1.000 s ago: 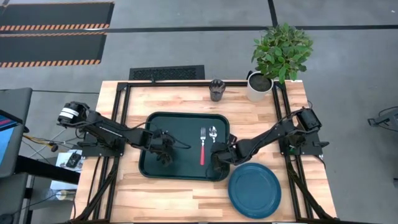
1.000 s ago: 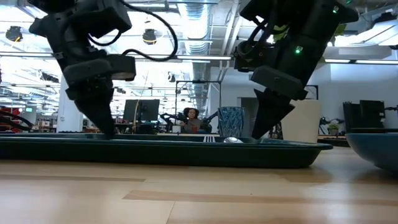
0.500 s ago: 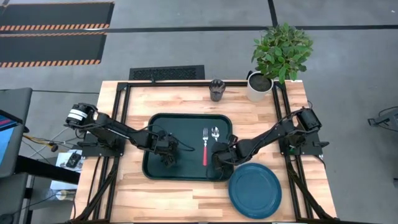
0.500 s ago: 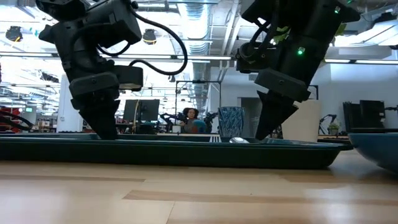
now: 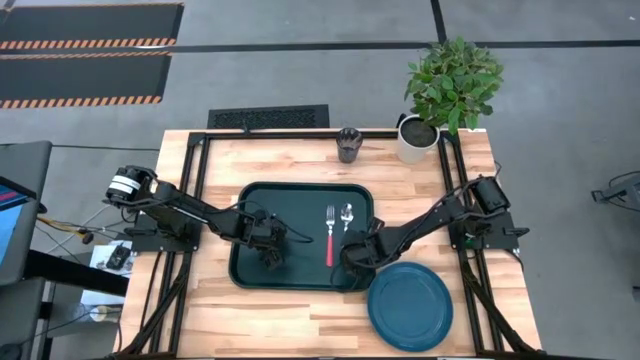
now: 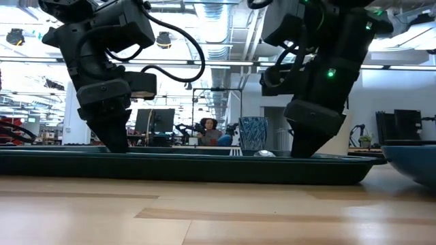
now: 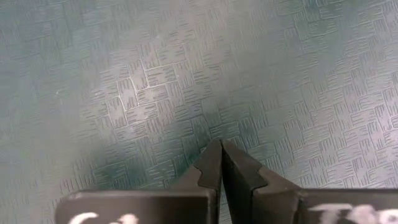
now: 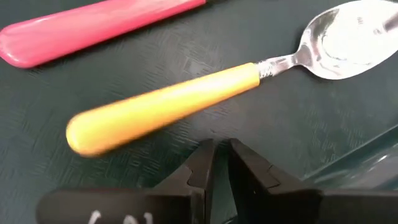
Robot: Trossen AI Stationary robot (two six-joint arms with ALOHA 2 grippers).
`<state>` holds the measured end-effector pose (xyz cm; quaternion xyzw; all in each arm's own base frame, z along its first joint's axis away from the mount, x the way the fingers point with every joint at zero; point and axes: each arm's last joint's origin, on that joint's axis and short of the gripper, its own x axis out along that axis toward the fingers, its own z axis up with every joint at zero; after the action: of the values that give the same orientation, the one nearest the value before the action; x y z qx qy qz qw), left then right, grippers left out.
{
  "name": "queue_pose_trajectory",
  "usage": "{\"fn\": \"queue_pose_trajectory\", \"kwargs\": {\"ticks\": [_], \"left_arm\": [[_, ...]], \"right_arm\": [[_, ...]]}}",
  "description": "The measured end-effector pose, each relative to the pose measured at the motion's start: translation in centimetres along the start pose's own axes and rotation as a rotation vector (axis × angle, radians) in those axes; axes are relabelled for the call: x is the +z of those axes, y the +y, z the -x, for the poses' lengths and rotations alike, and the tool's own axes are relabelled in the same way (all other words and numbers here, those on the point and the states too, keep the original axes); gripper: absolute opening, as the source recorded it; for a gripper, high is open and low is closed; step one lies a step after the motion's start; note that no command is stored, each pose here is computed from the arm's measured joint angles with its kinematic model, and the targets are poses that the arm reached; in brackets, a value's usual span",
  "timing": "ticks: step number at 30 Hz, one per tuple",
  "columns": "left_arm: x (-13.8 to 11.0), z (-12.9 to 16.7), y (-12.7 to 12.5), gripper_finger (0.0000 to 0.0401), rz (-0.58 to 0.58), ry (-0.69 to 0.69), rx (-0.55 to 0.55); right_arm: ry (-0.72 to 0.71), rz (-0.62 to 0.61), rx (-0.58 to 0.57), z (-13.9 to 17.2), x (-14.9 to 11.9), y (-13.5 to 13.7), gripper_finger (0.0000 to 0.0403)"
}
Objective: Pick and place plate/cup/fork/spoon on tray
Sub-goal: Adjust the yellow spoon on the black serving tray
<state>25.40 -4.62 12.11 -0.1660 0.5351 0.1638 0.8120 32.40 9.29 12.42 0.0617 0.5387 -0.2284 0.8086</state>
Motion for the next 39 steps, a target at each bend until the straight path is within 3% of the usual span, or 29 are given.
{"fn": "queue_pose_trajectory", "kwargs": {"ticks": [19, 26, 39], "left_arm": [[0.0, -0.1, 0.0, 0.0, 0.004, -0.01, -0.001], [0.1, -0.1, -0.1, 0.0, -0.002, -0.022, -0.008], [0.2, -0.1, -0.1, 0.0, -0.008, -0.025, -0.007]], "right_arm": [[-0.014, 0.011, -0.039, 0.0, 0.8, -1.2, 0.0074], [-0.122, -0.015, 0.009, 2.7, 2.1, -0.7, 0.0074], [-0.156, 0.006, 0.048, 2.0, 2.5, -0.2, 0.0074]]}}
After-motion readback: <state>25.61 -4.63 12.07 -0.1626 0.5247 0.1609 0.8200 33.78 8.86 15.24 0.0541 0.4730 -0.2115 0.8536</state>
